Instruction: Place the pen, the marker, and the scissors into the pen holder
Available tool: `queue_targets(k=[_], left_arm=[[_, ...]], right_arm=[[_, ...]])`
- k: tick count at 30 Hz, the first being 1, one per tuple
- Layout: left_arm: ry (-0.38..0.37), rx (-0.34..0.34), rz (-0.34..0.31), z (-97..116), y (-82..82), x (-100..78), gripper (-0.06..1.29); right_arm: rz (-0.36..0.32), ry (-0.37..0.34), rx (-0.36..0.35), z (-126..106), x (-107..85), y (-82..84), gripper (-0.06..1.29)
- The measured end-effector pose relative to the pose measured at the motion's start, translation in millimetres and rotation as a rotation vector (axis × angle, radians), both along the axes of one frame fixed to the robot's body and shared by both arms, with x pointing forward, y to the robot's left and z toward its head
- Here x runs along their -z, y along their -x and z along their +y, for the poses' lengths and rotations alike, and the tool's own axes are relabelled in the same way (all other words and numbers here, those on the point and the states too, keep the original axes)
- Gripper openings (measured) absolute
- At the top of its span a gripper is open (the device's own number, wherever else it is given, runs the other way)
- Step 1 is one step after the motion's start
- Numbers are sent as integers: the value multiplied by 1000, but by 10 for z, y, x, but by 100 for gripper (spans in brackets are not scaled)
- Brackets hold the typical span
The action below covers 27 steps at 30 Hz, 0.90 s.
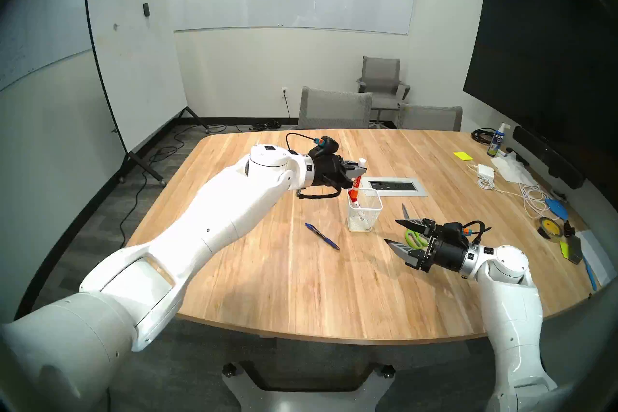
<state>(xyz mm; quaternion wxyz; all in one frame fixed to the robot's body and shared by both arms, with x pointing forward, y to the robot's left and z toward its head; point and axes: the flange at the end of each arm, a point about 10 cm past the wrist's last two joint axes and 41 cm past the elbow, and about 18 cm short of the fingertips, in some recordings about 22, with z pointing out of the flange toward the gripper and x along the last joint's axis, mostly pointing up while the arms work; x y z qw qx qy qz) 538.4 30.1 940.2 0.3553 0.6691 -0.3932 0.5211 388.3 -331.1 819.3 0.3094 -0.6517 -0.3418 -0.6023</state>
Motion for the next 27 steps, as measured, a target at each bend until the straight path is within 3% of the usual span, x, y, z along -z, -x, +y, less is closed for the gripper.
queue_targets(k=[15,27], left_arm=[[41,33,29,-110,-122,159,17],[57,57,37,-133,-103,263,17]], right_arm=[[-1,0,-1,-1,1,2,122],[-2,0,0,-1,1,2,122]])
